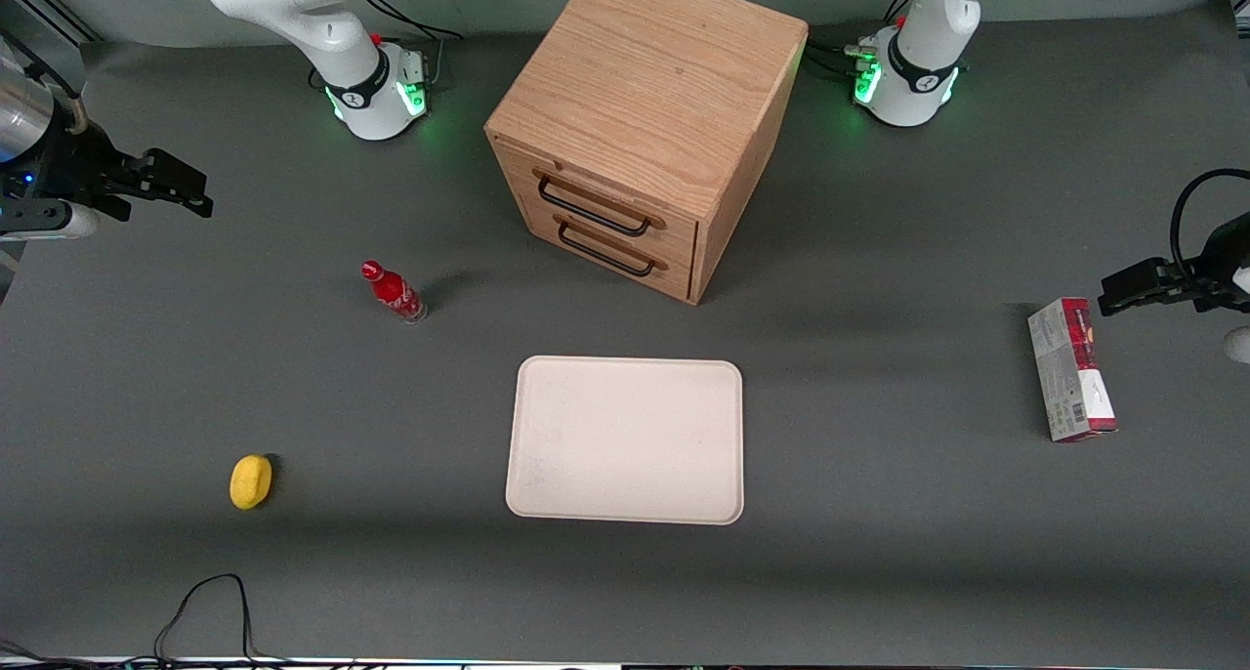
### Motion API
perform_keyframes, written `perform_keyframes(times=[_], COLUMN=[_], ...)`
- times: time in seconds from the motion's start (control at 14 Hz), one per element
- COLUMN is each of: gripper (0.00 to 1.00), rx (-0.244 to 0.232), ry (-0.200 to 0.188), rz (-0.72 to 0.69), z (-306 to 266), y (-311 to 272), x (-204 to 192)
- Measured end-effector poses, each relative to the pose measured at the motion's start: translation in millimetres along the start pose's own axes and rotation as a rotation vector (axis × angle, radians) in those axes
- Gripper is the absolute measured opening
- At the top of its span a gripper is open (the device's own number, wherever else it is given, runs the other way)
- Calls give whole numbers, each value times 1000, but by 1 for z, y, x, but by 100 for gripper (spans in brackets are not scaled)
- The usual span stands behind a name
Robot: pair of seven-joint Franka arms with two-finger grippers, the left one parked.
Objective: Open upper drawer
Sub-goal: 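Move the right gripper toward the upper drawer's black handle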
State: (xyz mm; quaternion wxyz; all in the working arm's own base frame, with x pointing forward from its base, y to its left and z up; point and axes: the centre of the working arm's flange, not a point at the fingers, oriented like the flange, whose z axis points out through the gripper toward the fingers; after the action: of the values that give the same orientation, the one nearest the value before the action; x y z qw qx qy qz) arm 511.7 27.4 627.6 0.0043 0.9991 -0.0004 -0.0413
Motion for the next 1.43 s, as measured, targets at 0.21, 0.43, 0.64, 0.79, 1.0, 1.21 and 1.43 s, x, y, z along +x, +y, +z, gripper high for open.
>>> perform_keyframes(times=[0.21, 0.43, 0.64, 0.79, 1.0, 1.21, 1.43], gripper=[100, 100, 100, 100, 100, 100, 100], rx=[0, 15, 6, 11, 29, 45, 60], ry=[1, 4, 9, -9, -39, -68, -114], rz=[-2, -46, -205, -332, -504, -657, -745], z=[0, 9, 20, 35, 50, 60, 83], y=[-1, -28, -125, -197, -283, -350, -383], x=[1, 12, 34, 33, 8, -35, -50])
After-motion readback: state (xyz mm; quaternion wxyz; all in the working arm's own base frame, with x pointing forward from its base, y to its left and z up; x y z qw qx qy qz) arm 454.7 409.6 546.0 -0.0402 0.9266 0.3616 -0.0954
